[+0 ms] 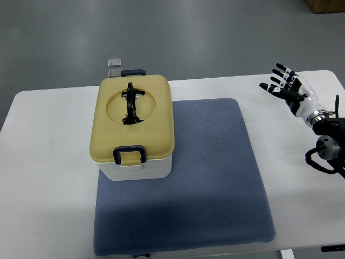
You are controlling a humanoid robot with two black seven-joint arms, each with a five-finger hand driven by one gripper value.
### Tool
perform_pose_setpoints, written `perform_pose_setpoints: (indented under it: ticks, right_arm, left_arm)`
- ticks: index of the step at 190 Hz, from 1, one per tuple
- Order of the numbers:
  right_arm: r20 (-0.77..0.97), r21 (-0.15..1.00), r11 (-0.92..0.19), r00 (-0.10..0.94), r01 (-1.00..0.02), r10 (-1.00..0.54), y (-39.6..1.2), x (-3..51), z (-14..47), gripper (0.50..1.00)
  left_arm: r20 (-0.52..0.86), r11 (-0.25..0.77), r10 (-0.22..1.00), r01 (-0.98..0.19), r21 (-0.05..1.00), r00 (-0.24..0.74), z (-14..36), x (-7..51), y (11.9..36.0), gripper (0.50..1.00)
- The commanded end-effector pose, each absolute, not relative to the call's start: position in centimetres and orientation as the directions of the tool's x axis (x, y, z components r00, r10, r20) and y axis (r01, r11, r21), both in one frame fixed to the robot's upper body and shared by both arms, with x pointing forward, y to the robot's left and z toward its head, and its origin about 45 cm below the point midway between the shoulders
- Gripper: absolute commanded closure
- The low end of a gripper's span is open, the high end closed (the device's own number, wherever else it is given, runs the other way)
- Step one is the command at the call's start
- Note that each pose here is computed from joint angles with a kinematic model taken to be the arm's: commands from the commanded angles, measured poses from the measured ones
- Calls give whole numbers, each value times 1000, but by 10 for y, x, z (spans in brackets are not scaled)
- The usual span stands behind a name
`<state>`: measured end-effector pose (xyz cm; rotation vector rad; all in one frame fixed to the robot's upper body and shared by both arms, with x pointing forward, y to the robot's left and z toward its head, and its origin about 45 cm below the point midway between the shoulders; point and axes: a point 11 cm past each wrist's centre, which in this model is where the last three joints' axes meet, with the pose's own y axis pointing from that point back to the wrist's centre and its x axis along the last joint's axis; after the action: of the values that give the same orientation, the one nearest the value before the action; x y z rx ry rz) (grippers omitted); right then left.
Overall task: Open white storage box with right hand
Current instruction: 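Raise the right hand and swing it toward the yellow box lid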
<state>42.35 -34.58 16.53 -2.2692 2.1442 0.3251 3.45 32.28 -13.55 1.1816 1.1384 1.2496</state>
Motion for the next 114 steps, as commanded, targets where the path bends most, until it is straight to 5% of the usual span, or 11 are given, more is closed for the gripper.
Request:
perform_pose_setpoints:
  ticks: [1, 114]
  right_arm:
    - [-159, 143, -73, 50, -987, -986, -341, 423, 163, 576]
    - [-174, 166, -126, 97, -978, -980, -317, 421, 153, 576]
  left_arm:
    - [23, -22, 1000, -68, 997, 11, -136, 34, 322, 500]
    - [23, -22, 1000, -68, 997, 11, -136, 34, 322, 500]
